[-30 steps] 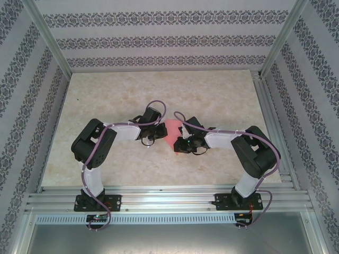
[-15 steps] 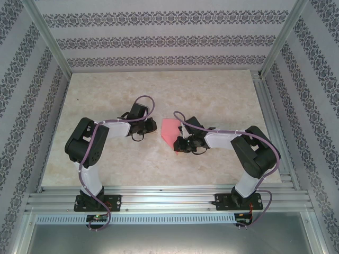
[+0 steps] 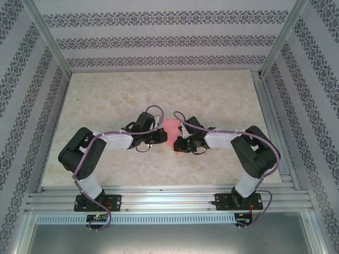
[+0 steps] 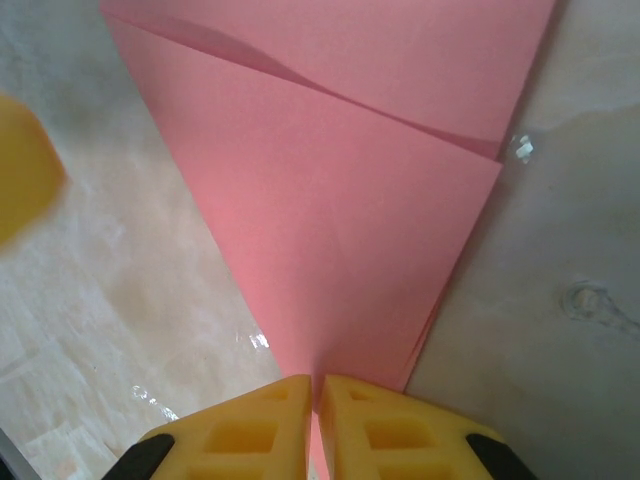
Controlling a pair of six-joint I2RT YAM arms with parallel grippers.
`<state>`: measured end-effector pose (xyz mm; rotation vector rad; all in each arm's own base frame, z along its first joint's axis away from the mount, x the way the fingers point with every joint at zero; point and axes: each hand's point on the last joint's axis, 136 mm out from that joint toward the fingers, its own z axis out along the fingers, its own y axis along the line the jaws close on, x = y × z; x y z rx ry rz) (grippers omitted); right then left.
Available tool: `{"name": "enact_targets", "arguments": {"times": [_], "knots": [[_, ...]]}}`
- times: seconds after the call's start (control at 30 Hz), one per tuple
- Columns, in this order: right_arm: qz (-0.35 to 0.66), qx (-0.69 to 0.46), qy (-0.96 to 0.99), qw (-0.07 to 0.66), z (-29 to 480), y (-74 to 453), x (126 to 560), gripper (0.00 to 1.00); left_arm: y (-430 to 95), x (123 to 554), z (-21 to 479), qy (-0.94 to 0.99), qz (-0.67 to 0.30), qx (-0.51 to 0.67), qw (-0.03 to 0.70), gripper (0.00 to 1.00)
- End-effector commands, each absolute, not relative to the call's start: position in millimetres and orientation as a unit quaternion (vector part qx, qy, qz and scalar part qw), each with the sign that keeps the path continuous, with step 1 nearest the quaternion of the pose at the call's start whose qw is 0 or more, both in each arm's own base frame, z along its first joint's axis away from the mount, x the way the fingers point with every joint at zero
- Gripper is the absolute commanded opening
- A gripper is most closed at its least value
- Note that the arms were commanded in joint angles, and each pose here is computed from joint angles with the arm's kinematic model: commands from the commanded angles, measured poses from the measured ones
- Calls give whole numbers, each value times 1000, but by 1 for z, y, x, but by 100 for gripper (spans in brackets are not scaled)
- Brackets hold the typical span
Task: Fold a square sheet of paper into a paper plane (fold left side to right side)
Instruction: Third fold the triangle at the center of the table.
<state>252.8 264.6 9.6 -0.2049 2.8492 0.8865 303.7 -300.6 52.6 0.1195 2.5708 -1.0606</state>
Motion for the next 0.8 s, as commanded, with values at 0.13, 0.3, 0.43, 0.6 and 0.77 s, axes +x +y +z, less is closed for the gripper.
{"name": "enact_targets", "arguments": {"times": [0.13,0.3,0.43,0.6,0.77], "knots": [[195,-58,979,-11,-35,222,209,14,-324,308,49,892,-406,40,195,4],[194,-58,979,-11,-36,222,209,14,-317,310,32,901,-381,38,203,3],[192,-59,980,-12,-36,221,208,14,-308,311,21,911,-352,40,213,3],[188,-60,980,-15,-38,219,207,14,-297,313,10,920,-315,59,226,3],[187,-59,980,-14,-38,218,206,14,-289,319,10,929,-277,69,237,4]]}}
